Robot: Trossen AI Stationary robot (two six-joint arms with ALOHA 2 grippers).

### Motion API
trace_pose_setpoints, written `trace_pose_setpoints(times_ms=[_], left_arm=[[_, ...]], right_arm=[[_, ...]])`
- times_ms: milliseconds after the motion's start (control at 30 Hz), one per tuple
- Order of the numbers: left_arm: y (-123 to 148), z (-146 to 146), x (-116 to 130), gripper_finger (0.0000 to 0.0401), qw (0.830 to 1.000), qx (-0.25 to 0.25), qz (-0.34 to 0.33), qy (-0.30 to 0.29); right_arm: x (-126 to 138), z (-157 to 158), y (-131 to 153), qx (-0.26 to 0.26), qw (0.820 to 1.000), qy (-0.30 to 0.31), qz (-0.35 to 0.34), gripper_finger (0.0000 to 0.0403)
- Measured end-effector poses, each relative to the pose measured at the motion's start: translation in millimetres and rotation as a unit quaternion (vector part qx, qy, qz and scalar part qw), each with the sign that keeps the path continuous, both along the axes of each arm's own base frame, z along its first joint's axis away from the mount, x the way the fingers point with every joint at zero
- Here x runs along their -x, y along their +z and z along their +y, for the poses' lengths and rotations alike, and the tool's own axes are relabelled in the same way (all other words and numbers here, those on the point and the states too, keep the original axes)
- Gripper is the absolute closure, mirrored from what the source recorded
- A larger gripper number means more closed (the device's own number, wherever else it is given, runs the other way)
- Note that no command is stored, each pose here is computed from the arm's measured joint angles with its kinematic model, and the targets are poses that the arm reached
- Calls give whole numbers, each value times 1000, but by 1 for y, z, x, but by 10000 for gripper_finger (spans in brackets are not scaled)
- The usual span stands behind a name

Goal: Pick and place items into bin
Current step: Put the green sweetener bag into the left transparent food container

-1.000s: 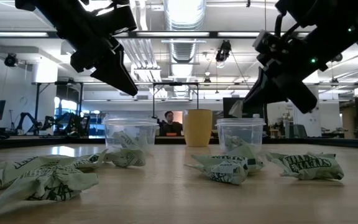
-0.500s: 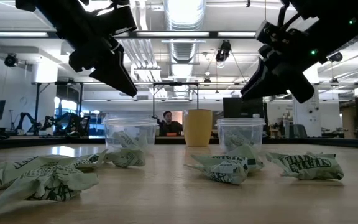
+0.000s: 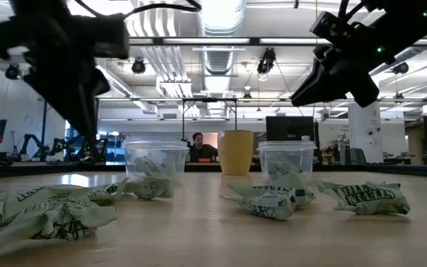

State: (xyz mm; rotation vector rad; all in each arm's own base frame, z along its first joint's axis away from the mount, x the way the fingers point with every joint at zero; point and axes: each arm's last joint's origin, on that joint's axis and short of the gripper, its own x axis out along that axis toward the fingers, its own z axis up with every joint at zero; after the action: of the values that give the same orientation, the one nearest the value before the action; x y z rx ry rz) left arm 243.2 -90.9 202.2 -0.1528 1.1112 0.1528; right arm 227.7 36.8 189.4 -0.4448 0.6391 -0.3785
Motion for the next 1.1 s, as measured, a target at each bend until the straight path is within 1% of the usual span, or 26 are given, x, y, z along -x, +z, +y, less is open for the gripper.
trace_pose_setpoints(times_ms=[233,500,633,733,867,1100], left_arm=[[1,-25,13,301,999,33,4,14],[0,-57,32,301,995,86,10,50],[-4,-69,41,301,992,103,20,69],[-9,-74,45,301,991,102,24,77],[-19,-75,49,301,991,89,34,91],[-35,-75,51,301,992,69,56,93]], right_arm=[[0,0,0,-3,1000,-2,0,324],[1,0,0,-7,1000,-1,1,326],[1,0,0,-7,1000,-1,1,324],[1,0,0,-7,1000,-1,1,321],[1,0,-1,-9,1000,-2,-1,317],[1,0,-1,-12,1000,-4,-3,315]])
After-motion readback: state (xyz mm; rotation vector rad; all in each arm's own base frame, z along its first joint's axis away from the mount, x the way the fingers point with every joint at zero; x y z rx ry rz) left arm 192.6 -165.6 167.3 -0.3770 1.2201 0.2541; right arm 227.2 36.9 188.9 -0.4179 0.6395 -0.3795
